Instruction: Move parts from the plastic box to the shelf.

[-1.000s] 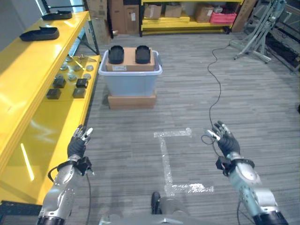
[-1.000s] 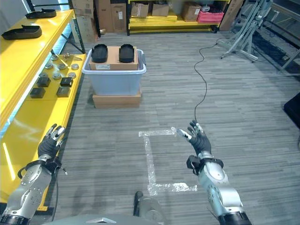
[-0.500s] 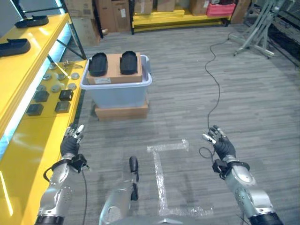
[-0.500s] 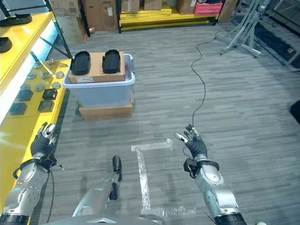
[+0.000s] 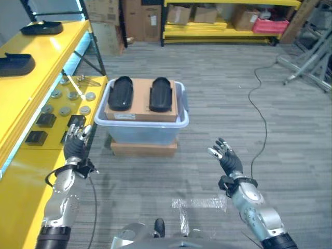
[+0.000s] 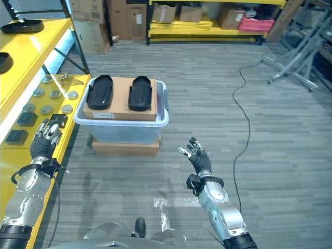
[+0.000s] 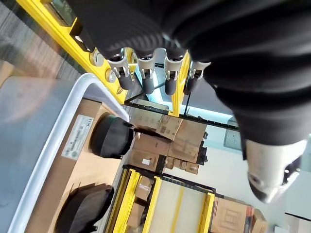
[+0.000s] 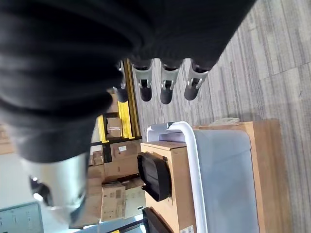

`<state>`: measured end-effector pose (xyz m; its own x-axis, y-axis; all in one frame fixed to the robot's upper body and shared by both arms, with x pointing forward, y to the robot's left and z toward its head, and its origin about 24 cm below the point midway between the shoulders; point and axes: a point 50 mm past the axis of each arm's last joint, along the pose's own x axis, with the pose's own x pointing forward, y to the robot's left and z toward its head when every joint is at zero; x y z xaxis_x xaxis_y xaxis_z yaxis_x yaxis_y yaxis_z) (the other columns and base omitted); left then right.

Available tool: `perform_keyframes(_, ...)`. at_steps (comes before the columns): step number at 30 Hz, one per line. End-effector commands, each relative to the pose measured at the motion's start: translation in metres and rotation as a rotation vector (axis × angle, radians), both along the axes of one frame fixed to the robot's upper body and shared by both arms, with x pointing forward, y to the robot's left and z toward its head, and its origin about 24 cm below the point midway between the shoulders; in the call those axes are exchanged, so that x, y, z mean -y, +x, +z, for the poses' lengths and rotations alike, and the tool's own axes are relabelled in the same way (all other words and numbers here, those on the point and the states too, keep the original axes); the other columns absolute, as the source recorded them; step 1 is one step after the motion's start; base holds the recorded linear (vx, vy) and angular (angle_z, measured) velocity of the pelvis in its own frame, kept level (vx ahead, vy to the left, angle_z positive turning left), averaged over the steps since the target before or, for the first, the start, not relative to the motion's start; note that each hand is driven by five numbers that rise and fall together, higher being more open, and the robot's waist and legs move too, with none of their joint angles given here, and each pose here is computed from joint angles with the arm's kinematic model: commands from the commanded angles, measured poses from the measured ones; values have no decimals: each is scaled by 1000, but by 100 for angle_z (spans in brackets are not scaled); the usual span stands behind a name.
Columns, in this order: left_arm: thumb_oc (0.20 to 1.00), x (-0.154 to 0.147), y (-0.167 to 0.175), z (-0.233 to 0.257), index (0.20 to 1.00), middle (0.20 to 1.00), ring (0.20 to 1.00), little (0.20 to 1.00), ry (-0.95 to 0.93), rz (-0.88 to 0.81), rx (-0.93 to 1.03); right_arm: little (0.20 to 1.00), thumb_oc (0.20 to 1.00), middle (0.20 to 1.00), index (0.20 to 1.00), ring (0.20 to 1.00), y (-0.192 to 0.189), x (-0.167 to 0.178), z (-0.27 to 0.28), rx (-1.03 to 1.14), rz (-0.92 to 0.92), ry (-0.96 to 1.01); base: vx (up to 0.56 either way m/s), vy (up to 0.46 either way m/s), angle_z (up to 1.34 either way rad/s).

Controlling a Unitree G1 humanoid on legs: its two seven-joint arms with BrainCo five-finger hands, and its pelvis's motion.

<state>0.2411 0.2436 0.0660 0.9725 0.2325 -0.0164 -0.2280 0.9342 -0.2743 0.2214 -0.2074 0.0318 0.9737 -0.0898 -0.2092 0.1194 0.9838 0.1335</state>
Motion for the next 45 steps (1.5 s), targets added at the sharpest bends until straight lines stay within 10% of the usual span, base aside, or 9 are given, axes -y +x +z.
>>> perform_keyframes(1, 1000, 4, -3, 23, 1000, 1000, 1000, 1000, 112, -96, 89, 1000, 1000, 1000, 1000, 1000, 7, 17, 22, 172, -45, 8, 202, -376, 61)
perform_keyframes(45, 1000, 10, -8, 20, 1000, 1000, 1000, 1000, 91, -152, 118, 1000, 1000, 1000, 1000, 1000, 20, 78, 76, 385, -368, -317, 101, -71, 9)
